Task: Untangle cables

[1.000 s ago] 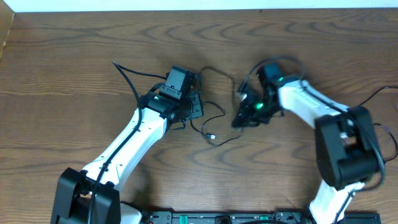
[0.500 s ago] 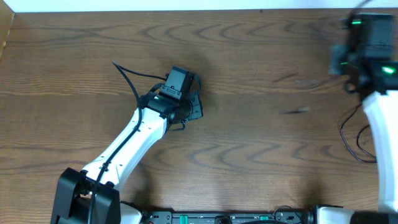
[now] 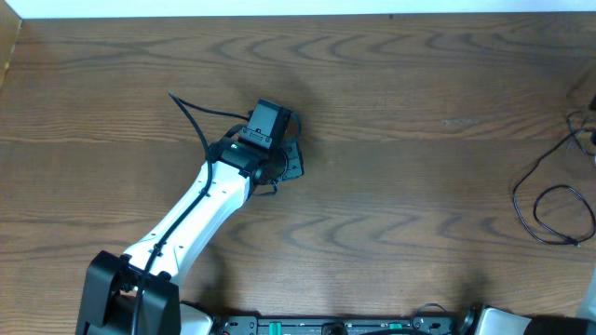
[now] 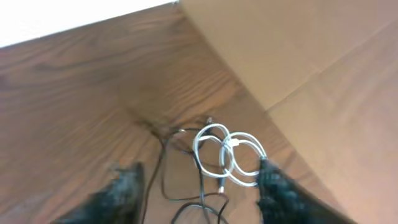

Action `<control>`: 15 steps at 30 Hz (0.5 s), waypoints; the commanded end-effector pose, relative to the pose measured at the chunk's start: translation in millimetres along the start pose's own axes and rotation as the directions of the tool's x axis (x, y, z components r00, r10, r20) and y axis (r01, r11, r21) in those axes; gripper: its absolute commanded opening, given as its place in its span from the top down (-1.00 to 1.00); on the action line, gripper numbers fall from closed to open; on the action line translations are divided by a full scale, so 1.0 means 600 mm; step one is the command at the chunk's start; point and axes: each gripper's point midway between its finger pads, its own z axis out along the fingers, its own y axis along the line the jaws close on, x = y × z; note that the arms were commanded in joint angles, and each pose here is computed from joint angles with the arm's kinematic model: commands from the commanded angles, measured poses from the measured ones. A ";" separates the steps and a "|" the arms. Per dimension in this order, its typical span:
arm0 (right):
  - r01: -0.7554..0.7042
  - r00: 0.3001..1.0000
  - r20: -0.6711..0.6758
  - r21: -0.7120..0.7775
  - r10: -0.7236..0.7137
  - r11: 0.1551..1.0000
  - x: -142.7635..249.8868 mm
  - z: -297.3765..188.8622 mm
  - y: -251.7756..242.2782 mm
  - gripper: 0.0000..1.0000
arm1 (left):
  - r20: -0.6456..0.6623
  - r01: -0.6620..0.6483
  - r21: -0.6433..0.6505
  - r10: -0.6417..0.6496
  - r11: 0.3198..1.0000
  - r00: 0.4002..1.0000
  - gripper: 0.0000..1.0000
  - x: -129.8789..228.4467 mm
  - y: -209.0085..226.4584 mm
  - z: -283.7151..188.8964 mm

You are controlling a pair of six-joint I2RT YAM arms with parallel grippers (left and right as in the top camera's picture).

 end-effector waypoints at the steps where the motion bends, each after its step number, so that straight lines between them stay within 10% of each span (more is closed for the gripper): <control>1: 0.002 1.000 -0.011 -0.214 -0.004 0.977 0.003 0.001 0.060 -0.20 | 0.004 -0.010 -0.014 0.010 1.000 1.000 0.32 -0.002 0.003 0.002; 15: -0.013 0.996 -0.048 -0.904 -0.071 0.427 0.036 -0.162 0.295 -0.57 | 0.107 -0.157 0.051 0.151 0.986 0.983 -0.40 -0.042 -0.029 -0.001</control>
